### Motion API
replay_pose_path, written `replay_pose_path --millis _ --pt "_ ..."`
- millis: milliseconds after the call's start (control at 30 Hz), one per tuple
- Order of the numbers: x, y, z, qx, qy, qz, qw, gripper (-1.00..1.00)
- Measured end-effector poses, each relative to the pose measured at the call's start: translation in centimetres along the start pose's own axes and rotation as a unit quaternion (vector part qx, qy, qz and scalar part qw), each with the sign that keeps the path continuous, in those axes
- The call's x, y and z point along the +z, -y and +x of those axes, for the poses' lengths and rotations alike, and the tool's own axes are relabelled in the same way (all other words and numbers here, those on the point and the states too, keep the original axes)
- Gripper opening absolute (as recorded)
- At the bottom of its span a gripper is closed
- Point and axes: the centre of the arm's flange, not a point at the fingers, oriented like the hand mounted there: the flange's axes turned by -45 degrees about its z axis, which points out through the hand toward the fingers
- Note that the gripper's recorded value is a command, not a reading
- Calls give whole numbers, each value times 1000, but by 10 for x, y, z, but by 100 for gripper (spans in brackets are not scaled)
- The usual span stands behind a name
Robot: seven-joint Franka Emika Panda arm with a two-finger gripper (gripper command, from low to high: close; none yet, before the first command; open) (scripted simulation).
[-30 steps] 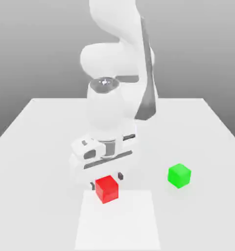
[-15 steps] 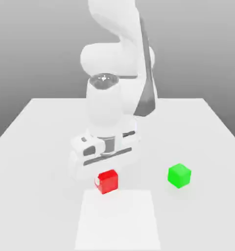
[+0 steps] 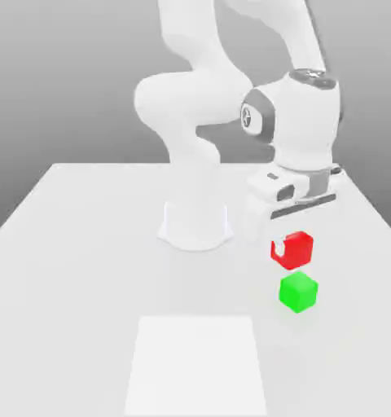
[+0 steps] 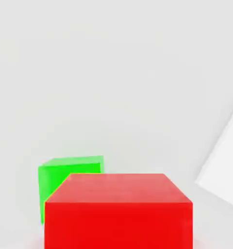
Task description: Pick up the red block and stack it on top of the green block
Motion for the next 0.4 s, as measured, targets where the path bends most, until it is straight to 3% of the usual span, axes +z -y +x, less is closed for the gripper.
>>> replay_pose_path --millis 267,300,400 --pt "49 4 0 0 0 -3 1000 -100" --pt "56 4 -1 1 -1 0 1000 100" --pt "56 4 -1 1 -1 0 1000 100"
